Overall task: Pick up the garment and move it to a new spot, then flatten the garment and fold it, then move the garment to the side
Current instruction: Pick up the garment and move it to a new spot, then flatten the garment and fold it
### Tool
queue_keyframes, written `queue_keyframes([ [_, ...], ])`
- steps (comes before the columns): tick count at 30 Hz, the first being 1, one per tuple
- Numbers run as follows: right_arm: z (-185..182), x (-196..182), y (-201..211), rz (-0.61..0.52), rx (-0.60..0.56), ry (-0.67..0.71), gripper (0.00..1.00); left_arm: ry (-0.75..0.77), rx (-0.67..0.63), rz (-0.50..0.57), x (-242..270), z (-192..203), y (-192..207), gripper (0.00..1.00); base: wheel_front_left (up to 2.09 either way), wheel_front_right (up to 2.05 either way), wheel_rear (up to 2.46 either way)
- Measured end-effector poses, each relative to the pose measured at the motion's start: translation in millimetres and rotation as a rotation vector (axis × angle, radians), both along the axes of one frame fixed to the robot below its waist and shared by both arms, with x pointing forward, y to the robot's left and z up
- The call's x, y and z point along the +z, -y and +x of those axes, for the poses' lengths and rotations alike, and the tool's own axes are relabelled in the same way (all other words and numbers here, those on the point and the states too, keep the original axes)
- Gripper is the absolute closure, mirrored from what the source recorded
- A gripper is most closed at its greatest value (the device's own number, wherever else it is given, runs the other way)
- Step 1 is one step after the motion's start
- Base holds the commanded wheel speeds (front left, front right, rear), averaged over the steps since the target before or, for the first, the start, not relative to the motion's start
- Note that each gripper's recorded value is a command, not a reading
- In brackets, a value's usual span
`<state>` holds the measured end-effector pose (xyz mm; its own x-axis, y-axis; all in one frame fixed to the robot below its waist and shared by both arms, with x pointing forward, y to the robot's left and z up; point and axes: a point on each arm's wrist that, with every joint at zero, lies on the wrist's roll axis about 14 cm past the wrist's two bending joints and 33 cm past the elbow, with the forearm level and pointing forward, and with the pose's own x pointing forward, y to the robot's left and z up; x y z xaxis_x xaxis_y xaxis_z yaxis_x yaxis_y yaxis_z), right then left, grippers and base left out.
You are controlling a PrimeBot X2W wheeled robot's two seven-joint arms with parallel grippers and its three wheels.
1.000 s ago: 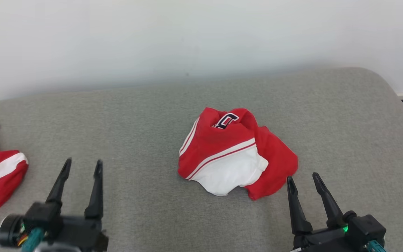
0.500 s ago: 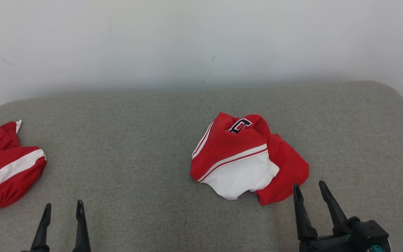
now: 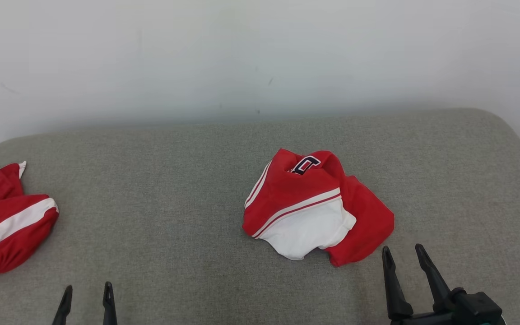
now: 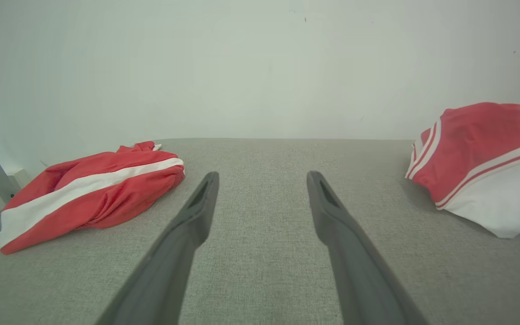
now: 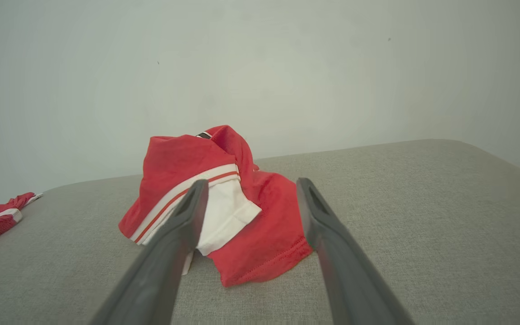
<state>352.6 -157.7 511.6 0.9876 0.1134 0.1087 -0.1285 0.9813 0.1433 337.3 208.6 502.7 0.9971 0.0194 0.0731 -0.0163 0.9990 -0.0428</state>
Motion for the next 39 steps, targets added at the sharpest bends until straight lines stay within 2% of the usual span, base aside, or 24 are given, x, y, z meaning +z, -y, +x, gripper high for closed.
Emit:
queue_keyframes([
  [39, -1.2, -13.0, -9.8, -0.01, 0.031, -0.04, 0.0, -0.069, 0.013, -0.031, -22.6, -9.9, 1.1, 0.0, 0.0, 0.0, 0.0],
])
